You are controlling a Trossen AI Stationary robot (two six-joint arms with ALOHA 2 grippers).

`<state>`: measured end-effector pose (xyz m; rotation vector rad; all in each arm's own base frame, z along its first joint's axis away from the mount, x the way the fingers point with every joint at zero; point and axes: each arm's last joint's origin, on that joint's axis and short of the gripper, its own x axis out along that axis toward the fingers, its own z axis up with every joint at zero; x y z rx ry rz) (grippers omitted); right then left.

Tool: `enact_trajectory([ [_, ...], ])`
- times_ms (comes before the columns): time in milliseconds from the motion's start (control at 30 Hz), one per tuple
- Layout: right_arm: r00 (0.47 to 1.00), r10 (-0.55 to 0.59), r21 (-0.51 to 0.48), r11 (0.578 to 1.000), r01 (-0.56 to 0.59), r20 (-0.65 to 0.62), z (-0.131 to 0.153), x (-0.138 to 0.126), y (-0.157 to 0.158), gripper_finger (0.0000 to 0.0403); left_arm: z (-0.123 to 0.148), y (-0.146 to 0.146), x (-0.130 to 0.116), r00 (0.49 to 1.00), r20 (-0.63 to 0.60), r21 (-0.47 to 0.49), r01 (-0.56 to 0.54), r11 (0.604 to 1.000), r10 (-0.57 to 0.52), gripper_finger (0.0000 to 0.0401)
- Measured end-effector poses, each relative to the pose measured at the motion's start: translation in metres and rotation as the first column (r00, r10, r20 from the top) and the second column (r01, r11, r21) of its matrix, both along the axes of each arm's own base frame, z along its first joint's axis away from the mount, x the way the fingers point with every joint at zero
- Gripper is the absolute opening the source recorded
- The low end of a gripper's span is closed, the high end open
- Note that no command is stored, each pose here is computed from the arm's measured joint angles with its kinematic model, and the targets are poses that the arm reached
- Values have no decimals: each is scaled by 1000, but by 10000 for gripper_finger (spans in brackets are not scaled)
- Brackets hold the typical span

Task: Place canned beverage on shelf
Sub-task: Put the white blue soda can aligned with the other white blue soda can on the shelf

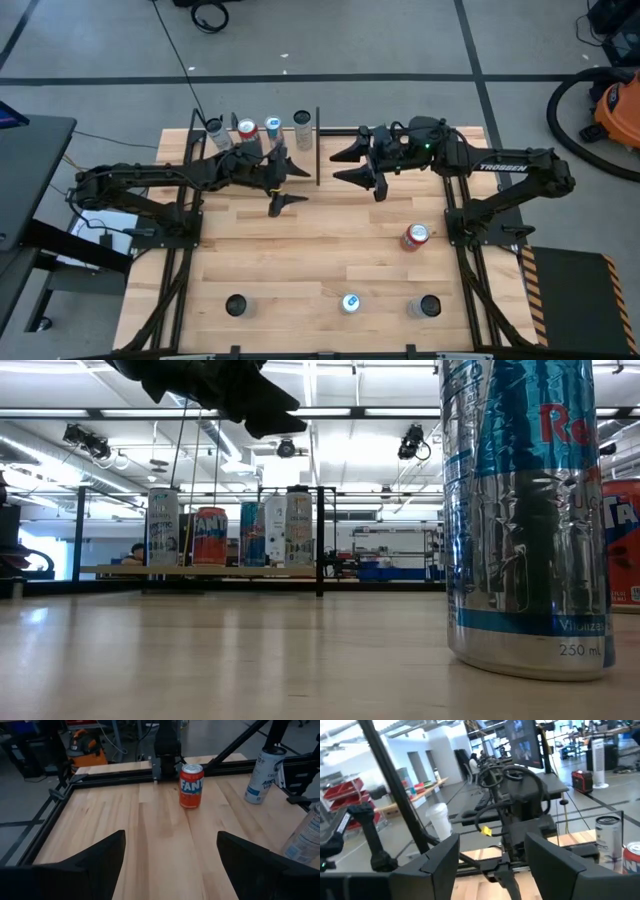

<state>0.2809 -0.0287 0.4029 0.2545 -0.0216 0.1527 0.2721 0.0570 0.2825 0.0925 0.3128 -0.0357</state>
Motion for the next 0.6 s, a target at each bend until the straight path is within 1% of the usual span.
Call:
enact_trajectory([
  [100, 1000, 18, -33, 999, -19, -16, 0, -5, 1, 254, -1, 0, 0, 1000, -12, -3, 0, 1000, 0, 316],
  [200, 999, 18, -59, 998, -21, -43, 4, -18, 3, 279, -2, 0, -1, 1000, -24, -8, -1, 1000, 1, 316],
  [267, 997, 44, -65, 997, -49, -64, 6, -27, 5, 294, -2, 0, -1, 1000, -25, -19, -5, 1000, 4, 316],
  [433, 984, 173, -39, 984, -175, -48, 14, -42, 12, 312, -3, 0, -1, 999, -36, -34, -10, 999, 8, 316],
  [500, 972, 232, -41, 971, -234, -34, 16, -42, 16, 313, -4, 0, -1, 999, -42, -37, -10, 999, 9, 316],
  [600, 955, 292, 7, 956, -292, -57, 14, -42, 27, 312, -5, 0, -2, 998, -56, -40, -11, 999, 9, 316],
])
